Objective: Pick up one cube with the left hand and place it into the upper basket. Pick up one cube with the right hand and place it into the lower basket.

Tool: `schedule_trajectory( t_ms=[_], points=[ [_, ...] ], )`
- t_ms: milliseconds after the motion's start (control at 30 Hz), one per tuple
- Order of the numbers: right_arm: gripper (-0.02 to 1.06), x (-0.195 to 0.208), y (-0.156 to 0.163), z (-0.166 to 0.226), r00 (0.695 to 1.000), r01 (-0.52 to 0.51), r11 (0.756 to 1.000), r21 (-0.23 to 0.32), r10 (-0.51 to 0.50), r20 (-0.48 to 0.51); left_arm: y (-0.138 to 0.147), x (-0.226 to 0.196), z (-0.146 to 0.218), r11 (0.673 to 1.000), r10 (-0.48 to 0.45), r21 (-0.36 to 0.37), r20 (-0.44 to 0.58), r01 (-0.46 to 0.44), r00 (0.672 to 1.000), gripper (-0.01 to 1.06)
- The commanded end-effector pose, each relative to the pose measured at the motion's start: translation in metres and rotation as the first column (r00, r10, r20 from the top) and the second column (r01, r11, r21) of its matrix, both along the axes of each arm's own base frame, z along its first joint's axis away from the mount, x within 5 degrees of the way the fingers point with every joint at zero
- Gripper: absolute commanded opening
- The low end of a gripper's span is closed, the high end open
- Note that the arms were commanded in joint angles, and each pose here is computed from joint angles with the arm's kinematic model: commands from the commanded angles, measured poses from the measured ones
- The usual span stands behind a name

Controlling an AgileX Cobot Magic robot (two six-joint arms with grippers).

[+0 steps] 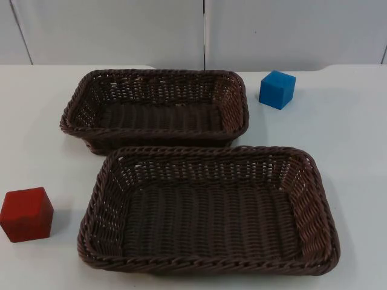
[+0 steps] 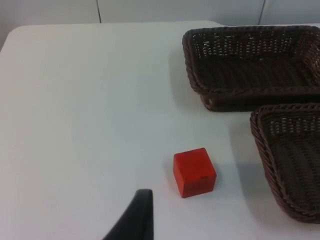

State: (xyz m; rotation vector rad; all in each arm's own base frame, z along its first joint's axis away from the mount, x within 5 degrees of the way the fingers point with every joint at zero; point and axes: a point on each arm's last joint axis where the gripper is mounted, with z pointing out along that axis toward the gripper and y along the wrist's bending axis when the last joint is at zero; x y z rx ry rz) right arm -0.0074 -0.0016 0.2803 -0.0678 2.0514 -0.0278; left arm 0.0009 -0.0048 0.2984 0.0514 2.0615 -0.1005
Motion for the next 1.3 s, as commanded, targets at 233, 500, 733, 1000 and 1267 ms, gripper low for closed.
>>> schedule_trajectory(
  t_ms=[233,500,733,1000,1267],
  points=[
    [1.05,0.000,0.000,0.000,1.000,0.008,1.000,-0.001,-0.008,0.007,-0.004,0.024,0.005,0.999,-0.015,-0.037,-0.056,0.013,0.998,1.05],
    [1.05,0.000,0.000,0.000,1.000,0.008,1.000,-0.001,-0.008,0.007,-0.007,0.054,0.009,0.999,-0.035,-0.037,-0.066,0.033,0.997,1.05],
    [1.05,0.000,0.000,0.000,1.000,0.008,1.000,-0.001,-0.008,0.007,-0.012,0.077,0.008,0.996,-0.088,-0.040,-0.090,0.085,0.992,1.05],
    [1.05,0.000,0.000,0.000,1.000,0.008,1.000,-0.001,-0.008,0.007,-0.021,0.099,0.007,0.984,-0.165,-0.084,-0.092,0.158,0.982,1.05],
    [1.05,0.000,0.000,0.000,1.000,0.008,1.000,-0.001,-0.008,0.007,-0.027,0.116,0.000,0.972,-0.208,-0.140,-0.152,0.187,0.966,1.05]
  ],
)
